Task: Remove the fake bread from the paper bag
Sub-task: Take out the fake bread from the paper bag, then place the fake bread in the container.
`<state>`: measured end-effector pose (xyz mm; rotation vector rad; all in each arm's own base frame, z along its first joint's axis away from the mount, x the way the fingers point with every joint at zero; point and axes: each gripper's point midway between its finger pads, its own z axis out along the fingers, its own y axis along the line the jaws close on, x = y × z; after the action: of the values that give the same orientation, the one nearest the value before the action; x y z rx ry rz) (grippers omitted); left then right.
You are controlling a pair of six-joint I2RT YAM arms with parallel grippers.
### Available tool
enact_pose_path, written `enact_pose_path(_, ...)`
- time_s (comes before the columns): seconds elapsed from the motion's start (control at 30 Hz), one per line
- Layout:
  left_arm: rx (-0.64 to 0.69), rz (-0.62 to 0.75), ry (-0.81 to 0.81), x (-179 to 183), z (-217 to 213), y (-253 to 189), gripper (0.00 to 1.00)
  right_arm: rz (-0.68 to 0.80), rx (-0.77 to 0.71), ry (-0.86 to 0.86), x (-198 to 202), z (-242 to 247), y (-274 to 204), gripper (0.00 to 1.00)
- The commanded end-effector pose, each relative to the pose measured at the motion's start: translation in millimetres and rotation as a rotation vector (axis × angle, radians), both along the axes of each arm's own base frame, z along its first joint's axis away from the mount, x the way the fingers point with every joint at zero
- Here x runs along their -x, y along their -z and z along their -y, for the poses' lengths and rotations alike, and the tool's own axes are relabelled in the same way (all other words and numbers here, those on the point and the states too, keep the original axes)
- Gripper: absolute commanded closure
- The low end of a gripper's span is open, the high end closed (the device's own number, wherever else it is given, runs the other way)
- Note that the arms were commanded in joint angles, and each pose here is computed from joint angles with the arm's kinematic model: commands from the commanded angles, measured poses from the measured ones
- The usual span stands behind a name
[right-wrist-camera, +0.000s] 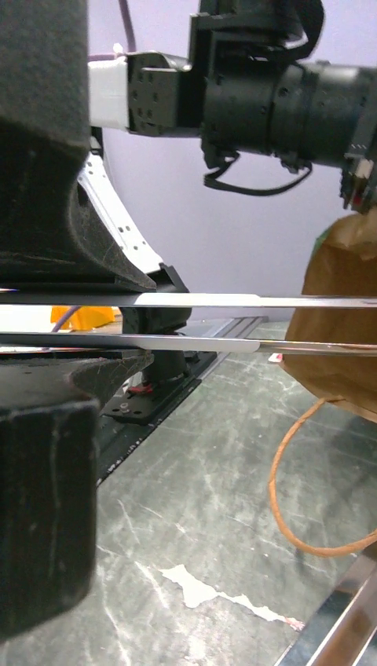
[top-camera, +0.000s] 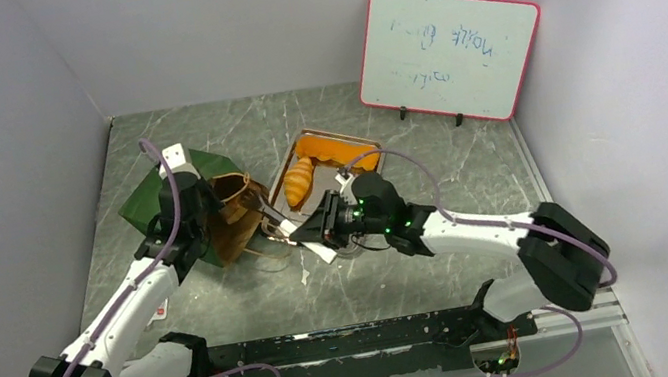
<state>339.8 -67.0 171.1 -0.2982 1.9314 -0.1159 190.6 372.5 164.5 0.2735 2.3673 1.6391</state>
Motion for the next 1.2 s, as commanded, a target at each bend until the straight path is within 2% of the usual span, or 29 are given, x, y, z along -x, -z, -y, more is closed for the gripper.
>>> enact_pose_path(0.0,-0.011,0.008,-0.051,-6.1,-7.9,-11.5,0.93,0.077,0.004,0.036,1.2,16.9,-24.7,1.0)
enact_pose_path(0.3,-0.037,0.002,-0.044,-11.5,-7.5,-13.6,0.93,0.132,0.065,0.14,9.5,61.4,-48.3,1.0)
enact_pose_path(0.67,-0.028,0.019,-0.021,-10.2,-4.3,-23.1,0.93,0.102,0.161,0.277,-12.9,117.6,-30.4,1.0)
enact_pose_path(1.17,0.0,0.054,-0.001,-7.9,-0.6,-38.7,0.93,0.015,0.284,0.229,-39.6,138.3,8.1,1.0)
